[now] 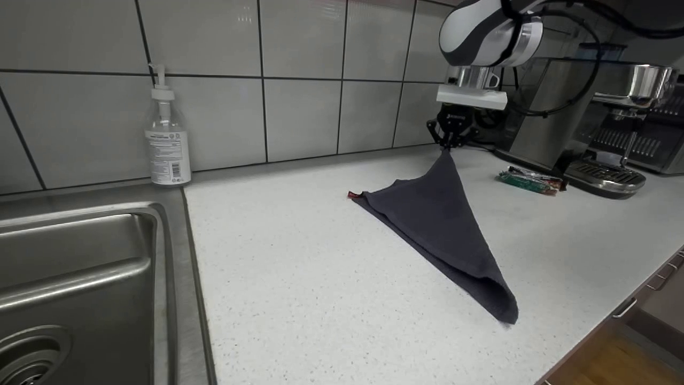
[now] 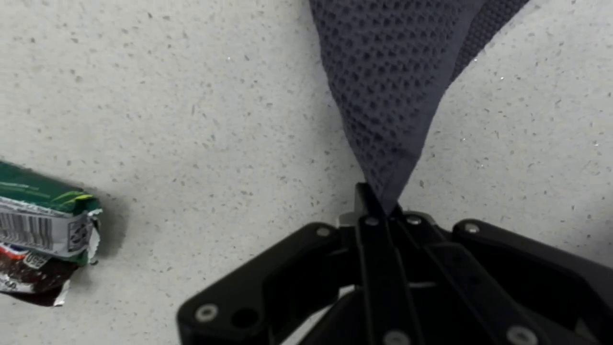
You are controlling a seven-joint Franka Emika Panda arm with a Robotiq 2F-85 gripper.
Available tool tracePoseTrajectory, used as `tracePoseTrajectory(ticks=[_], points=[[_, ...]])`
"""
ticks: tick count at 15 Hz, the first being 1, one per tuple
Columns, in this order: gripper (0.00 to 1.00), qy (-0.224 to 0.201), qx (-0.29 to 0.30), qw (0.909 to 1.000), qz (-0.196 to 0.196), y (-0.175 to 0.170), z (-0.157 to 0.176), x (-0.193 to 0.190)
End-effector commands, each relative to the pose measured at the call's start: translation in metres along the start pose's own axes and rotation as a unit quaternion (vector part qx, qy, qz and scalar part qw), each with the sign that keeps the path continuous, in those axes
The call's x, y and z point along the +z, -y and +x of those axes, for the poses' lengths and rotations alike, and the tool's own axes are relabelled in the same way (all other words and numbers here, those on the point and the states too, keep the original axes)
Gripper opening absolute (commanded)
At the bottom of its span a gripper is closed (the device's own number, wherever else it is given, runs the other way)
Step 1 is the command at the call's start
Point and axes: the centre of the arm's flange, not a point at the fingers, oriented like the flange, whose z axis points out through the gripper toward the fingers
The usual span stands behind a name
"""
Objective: Fold the grey towel twice in a triangular shape
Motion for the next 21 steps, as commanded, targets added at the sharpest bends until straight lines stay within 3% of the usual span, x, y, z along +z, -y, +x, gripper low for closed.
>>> tracePoseTrajectory(ticks=[1,21], points=[[0.0,0.004,-0.013,0.9996,0.023,-0.011,-0.025,-0.016],[0.0,0.014,-0.033,0.9979,0.053,-0.039,-0.112,-0.057]])
